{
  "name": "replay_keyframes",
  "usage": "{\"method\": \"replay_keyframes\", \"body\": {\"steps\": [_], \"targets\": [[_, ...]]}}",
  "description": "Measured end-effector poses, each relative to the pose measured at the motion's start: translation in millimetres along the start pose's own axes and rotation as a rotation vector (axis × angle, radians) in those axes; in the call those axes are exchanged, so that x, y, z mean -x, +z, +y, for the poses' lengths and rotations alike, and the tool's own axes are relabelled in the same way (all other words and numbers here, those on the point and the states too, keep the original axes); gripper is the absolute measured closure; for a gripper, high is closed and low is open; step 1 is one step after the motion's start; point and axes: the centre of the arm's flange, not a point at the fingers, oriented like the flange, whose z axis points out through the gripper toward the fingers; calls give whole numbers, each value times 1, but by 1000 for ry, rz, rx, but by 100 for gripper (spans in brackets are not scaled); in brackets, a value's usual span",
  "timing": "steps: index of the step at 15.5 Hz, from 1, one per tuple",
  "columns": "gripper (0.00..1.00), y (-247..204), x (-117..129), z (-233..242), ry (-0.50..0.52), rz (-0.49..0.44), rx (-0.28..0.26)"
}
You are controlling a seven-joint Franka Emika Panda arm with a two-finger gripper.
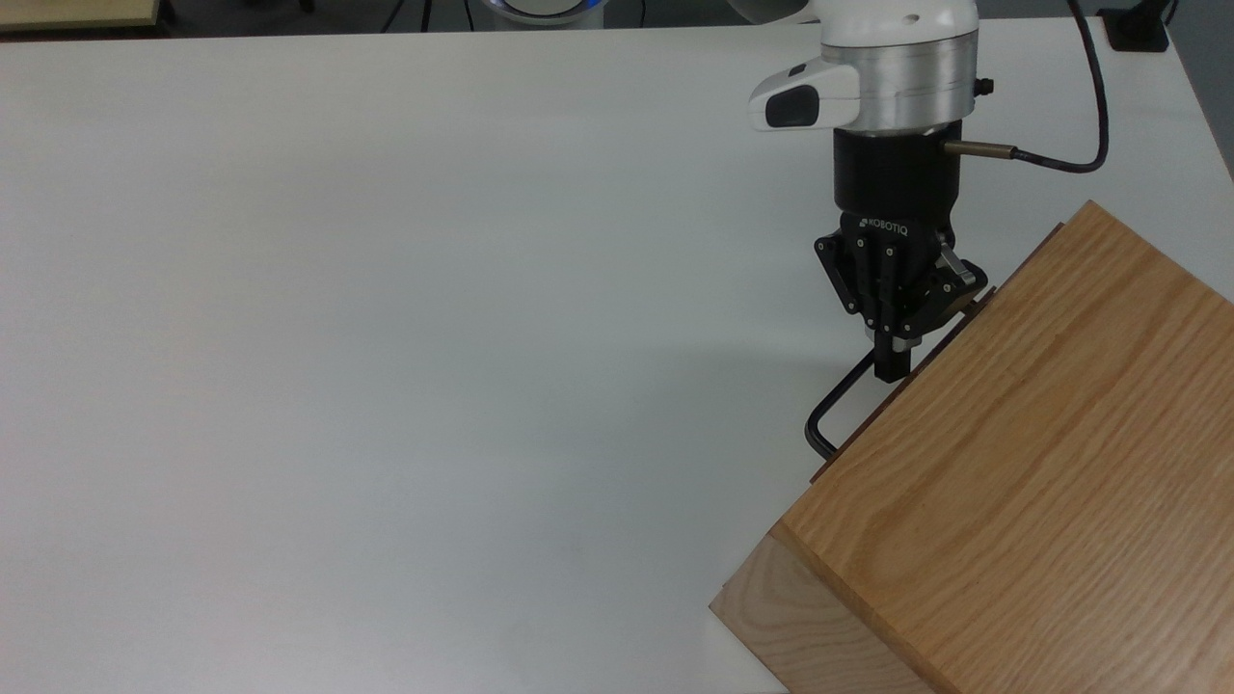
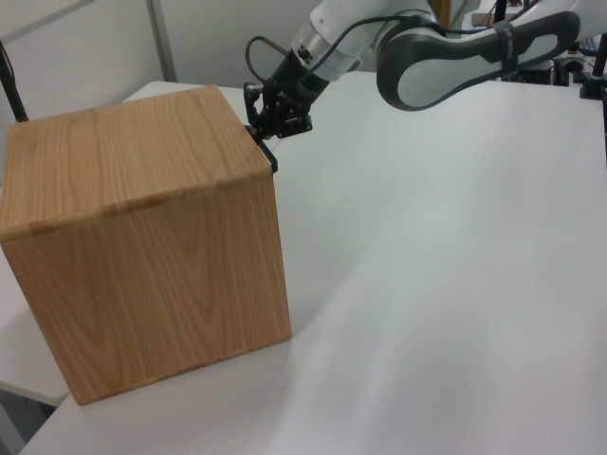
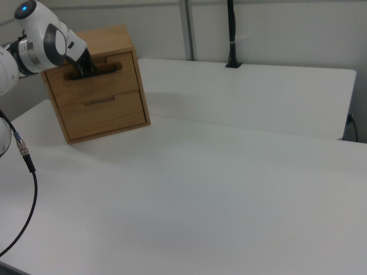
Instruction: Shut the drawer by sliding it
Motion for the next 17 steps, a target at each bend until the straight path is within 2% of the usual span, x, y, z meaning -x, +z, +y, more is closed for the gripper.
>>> {"method": "replay_keyframes", "body": {"steps": [2, 4, 7, 8, 11, 13, 15, 17], "targets": [[99, -4, -5, -2, 5, 9, -18], [96, -18, -23, -6, -5, 31, -56], [71, -44, -51, 1, -19, 4, -45], [55, -59, -69, 12, -21, -44, 4], [23, -108, -112, 35, -73, -169, 137], [6, -155, -136, 51, -116, -209, 215], [4, -199, -144, 68, -152, -243, 309], [0, -232, -141, 87, -208, -281, 387]]}}
